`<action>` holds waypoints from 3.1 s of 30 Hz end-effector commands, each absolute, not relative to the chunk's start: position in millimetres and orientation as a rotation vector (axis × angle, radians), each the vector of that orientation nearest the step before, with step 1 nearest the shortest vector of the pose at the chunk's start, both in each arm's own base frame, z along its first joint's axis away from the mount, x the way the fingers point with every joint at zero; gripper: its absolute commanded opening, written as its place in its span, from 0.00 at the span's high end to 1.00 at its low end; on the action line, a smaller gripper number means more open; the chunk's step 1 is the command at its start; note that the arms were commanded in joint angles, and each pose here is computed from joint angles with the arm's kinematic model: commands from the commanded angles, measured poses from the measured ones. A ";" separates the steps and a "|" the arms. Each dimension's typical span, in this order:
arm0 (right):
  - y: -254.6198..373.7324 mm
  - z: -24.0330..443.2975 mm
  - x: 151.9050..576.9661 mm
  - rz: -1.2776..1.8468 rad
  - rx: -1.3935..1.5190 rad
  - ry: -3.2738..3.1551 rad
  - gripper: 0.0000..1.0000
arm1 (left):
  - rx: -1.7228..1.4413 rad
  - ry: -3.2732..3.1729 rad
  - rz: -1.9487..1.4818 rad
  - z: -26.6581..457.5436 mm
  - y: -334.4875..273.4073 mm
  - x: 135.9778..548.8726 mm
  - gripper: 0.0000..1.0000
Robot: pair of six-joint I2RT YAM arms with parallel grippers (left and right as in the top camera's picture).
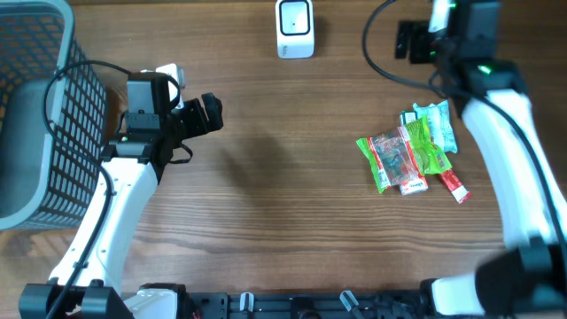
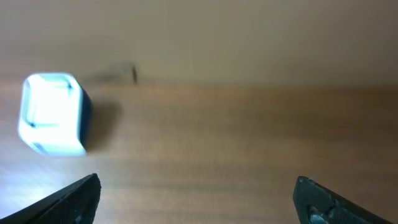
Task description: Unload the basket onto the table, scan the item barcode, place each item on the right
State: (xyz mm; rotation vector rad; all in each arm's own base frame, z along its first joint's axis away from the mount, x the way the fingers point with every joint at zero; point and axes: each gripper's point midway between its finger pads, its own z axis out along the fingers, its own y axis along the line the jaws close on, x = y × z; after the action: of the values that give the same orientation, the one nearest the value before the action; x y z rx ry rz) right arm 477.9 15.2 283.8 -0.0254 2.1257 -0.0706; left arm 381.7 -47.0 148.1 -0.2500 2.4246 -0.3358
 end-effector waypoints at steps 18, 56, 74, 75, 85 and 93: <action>-0.2 482.1 240.1 -0.027 0.016 1.660 0.00 | -0.241 2.407 -0.327 153.9 -44.2 383.4 0.00; 21.1 329.3 203.5 0.088 -0.074 1.067 0.00 | -0.242 2.409 -0.327 153.2 -44.2 383.5 0.00; 21.8 175.5 245.8 0.162 0.007 1.569 0.00 | -0.242 2.409 -0.327 153.2 -44.2 383.5 0.00; 21.8 175.6 245.8 0.162 0.006 1.569 0.00 | -0.242 2.409 -0.327 153.2 -44.2 383.5 0.00; 28.6 175.6 245.0 0.132 -0.087 1.566 0.00 | -0.242 2.409 -0.327 153.2 -44.2 383.5 0.00; 28.5 175.7 245.0 0.131 -0.086 1.566 0.00 | -0.242 2.409 -0.327 153.2 -44.2 383.5 0.00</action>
State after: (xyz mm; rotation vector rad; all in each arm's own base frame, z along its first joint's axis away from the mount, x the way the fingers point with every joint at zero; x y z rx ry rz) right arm 246.0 25.5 173.2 -0.0622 1.5795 0.1253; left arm 381.7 -47.0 148.1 -0.2500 2.4246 -0.3358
